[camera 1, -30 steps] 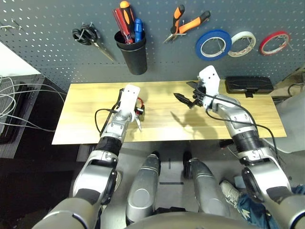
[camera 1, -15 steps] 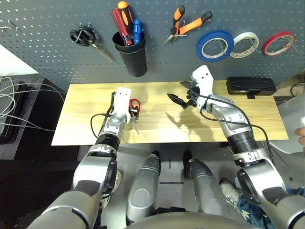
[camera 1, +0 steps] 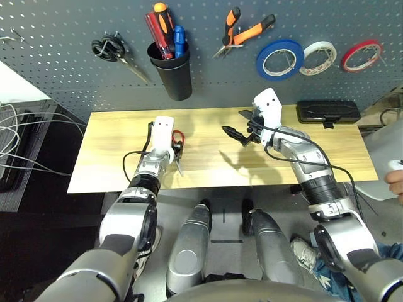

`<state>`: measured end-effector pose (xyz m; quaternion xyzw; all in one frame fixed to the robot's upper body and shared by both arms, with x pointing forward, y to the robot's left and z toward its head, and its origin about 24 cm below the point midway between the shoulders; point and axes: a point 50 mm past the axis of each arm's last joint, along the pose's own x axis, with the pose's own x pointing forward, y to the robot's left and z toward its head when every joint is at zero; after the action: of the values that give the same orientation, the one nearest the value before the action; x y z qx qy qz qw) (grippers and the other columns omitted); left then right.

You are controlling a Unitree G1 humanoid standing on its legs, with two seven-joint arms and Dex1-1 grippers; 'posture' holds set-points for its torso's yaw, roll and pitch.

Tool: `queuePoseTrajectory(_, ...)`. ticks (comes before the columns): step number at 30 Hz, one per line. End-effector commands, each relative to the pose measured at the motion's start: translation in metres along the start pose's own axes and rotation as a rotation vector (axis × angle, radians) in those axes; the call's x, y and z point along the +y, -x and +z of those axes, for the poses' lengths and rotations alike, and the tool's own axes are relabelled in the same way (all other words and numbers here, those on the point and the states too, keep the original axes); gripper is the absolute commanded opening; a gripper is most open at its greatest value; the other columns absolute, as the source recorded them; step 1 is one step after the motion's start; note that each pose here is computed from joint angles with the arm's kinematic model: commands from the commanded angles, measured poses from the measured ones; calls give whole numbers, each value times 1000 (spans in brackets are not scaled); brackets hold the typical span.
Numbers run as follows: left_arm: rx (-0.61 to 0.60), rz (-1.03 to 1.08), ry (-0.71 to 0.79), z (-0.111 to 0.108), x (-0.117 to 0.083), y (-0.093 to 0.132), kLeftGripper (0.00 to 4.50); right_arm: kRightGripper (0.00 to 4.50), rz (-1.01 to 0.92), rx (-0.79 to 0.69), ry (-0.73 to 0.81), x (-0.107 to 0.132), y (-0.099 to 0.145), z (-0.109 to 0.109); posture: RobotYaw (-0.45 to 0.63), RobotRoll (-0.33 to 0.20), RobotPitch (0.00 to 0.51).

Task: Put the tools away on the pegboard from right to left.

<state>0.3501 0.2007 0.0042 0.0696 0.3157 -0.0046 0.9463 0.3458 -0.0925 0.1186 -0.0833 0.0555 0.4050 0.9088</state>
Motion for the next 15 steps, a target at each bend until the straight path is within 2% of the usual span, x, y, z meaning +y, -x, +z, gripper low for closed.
queuePoseTrajectory(1, 276, -54, 21, -59, -8, 3, 1120, 4500, 12, 7, 9, 2, -4, 1, 100, 0, 329)
queuePoseTrajectory(5, 313, -73, 30, -64, -8, 4, 811, 4500, 16, -2, 14, 2, -4, 5, 99, 0, 329)
queuePoseTrajectory(8, 327, -93, 29, -67, -9, 5, 788, 4500, 29, -12, 22, 2, -4, 9, 99, 0, 325)
queuePoseTrajectory(12, 293, -87, 25, -64, -8, 5, 788, 4500, 41, -22, 32, 3, -4, 12, 100, 0, 322)
queuePoseTrajectory(15, 175, -75, 36, -45, -10, 3, 787, 4500, 54, -48, 42, 4, -4, 21, 104, 0, 317)
